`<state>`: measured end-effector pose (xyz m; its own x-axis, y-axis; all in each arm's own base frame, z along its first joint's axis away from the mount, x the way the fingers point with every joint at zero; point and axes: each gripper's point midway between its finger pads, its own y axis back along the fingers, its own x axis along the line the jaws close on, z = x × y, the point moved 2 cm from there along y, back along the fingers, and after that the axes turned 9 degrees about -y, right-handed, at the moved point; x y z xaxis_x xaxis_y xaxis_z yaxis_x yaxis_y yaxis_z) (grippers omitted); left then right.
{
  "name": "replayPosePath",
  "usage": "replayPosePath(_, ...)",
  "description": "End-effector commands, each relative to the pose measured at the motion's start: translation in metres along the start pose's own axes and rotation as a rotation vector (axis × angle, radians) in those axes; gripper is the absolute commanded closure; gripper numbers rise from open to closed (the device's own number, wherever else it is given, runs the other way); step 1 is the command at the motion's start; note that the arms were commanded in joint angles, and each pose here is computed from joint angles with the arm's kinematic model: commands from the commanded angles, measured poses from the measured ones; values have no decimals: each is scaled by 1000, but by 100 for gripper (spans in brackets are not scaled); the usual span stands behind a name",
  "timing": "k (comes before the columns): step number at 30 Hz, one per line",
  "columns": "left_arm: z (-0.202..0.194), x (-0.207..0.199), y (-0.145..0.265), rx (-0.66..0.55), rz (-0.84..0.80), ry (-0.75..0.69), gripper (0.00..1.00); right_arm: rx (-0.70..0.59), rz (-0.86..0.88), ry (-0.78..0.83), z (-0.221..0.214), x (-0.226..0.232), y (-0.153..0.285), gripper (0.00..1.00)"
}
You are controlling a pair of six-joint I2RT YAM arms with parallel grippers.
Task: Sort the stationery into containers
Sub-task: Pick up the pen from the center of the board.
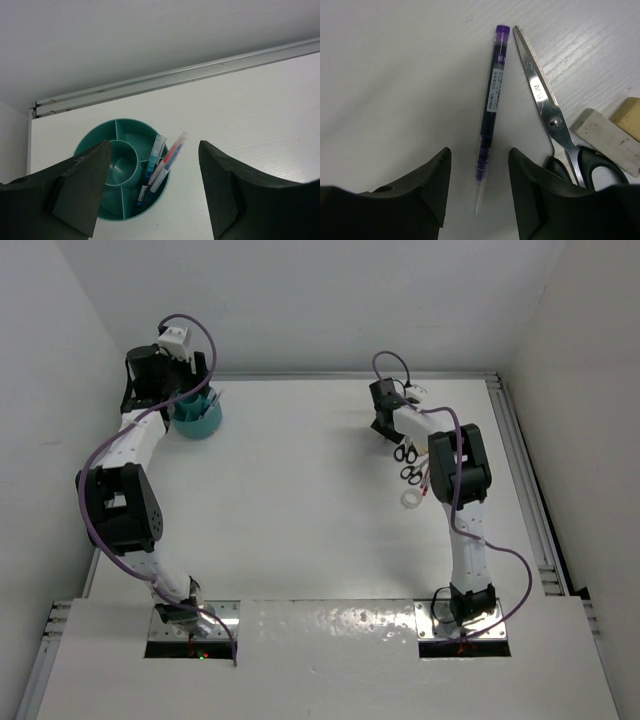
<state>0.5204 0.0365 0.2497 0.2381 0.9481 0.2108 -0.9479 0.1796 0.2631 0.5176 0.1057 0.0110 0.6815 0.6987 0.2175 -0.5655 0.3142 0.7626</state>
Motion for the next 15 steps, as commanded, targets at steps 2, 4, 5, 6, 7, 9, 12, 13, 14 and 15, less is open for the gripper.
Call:
replayPosePath(2, 54, 0, 18, -119, -2, -7, 32, 54, -43, -39, -9, -8, -11, 52)
replayPosePath(4, 55, -2, 17, -122, -8, -2, 32, 65, -58, -37, -15, -15, -16, 55)
replayPosePath(5, 57, -3, 18, -125, -10, -3, 32, 66, -62, -35, -15, -17, -17, 59)
replayPosePath(6, 59, -4, 18, -129, -12, -2, 32, 70, -65, -24, -16, -18, -17, 70)
replayPosePath(7, 59, -4, 18, -129, -15, -2, 32, 74, -70, -16, -17, -20, -17, 76)
replayPosePath(9, 60, -5, 19, -129, -20, -5, 32, 79, -78, 2, -18, -26, -15, 94)
replayPosePath(12, 63, -9, 19, -129, -36, -27, 32, 92, -3, 59, -20, -21, -9, 100)
replayPosePath(13, 62, -13, 19, -123, -50, -40, 32, 95, 37, 82, -19, -16, -5, 100)
replayPosePath(14, 62, -18, 18, -125, -72, -100, 32, 105, 87, 107, -19, -12, 6, 100)
replayPosePath(15, 58, -30, 20, -105, -134, -134, 32, 132, 209, 158, -21, 5, 16, 100)
